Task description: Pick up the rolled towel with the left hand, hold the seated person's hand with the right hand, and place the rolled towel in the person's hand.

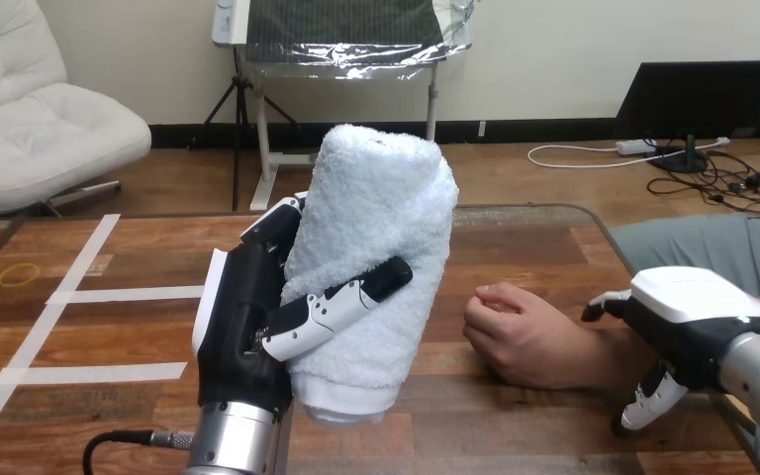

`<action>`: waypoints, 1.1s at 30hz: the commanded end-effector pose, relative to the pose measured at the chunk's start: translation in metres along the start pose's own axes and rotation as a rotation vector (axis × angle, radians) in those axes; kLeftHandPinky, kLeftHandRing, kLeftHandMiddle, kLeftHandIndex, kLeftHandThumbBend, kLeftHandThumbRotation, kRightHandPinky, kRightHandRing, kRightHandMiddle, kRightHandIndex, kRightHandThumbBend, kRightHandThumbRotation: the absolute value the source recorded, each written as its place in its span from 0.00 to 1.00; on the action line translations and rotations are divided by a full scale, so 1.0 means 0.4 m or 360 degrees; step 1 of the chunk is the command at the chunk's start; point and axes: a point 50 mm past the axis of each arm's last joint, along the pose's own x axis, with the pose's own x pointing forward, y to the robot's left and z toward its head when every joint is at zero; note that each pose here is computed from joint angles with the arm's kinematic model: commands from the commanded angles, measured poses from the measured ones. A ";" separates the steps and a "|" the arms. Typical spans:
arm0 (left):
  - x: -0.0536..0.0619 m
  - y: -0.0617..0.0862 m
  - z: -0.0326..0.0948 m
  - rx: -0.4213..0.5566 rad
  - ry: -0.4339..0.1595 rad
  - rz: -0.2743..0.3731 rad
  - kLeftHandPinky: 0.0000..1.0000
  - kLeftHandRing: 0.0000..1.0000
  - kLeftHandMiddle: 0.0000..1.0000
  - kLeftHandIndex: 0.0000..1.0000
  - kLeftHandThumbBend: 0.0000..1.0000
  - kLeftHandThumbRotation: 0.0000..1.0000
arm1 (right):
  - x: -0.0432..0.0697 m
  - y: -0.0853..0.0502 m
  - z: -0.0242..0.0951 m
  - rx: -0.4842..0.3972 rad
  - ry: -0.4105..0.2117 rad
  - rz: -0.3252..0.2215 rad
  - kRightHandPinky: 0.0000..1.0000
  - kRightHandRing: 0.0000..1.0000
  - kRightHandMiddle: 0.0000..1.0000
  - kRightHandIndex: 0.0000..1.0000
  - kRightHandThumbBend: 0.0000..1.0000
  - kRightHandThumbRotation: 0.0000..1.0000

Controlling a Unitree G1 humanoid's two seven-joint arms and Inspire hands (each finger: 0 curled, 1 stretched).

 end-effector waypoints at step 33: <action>0.030 0.002 0.050 0.0014 -0.0156 -0.0043 0.40 0.39 0.42 0.52 0.60 0.00 | 0.064 -0.056 -0.029 -0.0141 0.0187 0.0010 0.92 0.95 0.94 0.88 0.73 0.22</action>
